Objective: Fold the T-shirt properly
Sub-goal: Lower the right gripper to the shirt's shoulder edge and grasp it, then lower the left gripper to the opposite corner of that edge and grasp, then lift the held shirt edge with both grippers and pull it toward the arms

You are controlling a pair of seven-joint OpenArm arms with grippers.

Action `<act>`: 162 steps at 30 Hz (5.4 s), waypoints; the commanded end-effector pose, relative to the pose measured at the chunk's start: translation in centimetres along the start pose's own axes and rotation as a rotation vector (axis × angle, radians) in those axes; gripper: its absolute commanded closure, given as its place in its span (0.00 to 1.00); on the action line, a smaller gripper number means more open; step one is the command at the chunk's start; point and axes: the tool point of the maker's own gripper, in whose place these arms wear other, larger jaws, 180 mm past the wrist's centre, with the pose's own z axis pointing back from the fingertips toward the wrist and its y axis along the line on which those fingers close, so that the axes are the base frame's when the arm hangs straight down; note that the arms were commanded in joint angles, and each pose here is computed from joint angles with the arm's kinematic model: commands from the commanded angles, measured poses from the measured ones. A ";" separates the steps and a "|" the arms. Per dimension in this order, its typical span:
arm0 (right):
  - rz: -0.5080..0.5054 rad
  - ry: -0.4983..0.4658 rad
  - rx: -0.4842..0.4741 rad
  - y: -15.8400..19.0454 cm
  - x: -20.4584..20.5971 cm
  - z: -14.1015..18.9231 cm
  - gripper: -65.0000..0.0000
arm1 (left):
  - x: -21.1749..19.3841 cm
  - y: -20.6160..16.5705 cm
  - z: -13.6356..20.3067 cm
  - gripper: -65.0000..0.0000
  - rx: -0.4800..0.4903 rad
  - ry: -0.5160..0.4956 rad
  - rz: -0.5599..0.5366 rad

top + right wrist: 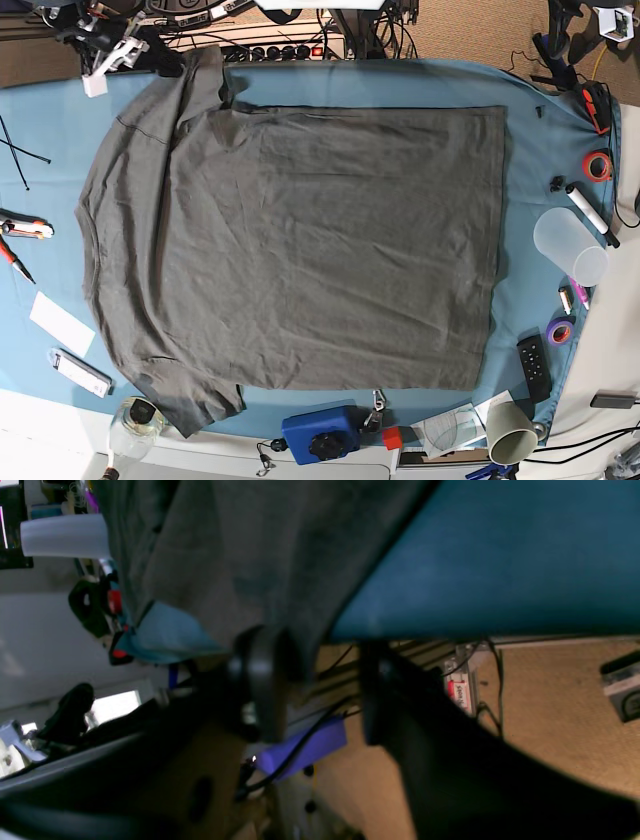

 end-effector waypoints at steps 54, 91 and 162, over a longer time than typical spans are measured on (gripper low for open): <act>0.134 -0.248 -0.122 -0.6 7.3 8.3 1.00 | 5.3 -7.7 -9.1 0.56 -0.191 -0.031 0.132; 0.134 -0.247 -0.122 -0.6 7.3 8.3 1.00 | -5.4 -5.3 -15.6 0.55 0.036 0.328 0.361; 0.283 -0.349 -0.335 -0.9 12.0 15.1 1.00 | -3.7 -0.7 -8.6 1.00 0.125 0.515 0.375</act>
